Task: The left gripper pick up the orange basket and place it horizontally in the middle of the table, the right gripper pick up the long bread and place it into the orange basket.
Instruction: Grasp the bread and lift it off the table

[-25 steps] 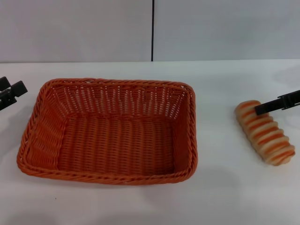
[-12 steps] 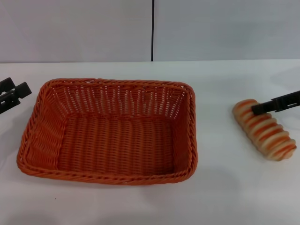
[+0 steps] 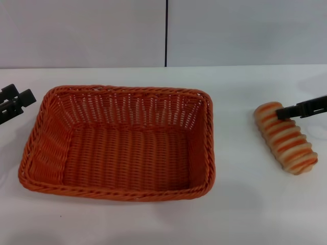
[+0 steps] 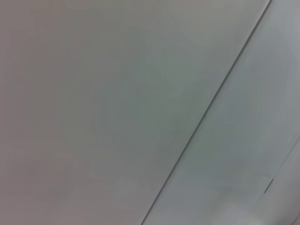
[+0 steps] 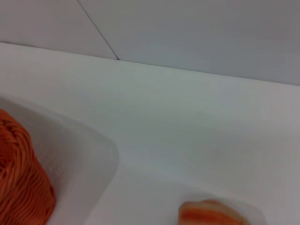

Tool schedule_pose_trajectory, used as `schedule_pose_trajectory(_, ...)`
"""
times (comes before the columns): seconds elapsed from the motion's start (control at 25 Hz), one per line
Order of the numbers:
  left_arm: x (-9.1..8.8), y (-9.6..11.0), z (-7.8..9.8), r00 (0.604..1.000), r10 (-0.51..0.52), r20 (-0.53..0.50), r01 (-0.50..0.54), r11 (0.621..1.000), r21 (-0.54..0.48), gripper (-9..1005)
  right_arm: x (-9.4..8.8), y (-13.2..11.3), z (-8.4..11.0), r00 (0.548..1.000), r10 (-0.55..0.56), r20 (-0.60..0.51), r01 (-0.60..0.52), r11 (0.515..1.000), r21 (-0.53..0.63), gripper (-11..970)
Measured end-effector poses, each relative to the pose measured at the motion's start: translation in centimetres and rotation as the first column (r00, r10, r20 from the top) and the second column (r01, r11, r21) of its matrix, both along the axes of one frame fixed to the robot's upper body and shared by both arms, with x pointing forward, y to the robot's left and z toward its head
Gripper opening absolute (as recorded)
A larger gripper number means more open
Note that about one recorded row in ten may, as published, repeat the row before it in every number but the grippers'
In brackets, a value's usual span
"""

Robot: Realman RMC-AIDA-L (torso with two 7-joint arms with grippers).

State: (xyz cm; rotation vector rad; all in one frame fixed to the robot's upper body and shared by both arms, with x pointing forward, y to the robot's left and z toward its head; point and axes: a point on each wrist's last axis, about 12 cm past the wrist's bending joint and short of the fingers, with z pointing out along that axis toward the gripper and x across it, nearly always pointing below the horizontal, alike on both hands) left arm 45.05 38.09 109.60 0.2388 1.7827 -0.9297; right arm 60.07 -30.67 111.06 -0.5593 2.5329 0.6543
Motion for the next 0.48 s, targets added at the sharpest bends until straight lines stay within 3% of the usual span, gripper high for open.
schedule_pose_trajectory(0.28,0.0,0.0,0.0,1.0,-0.004,0.001,0.004,1.0,0.002,786,0.0,0.4,0.6,1.0,0.01,0.022,-0.01,1.0,0.011,207)
schedule_pose_trajectory(0.48,-0.1,0.0,0.0,1.0,-0.007,0.0,0.007,1.0,0.0,786,-0.3,0.0,3.5,0.998,-0.003,0.064,0.002,1.0,0.01,140)
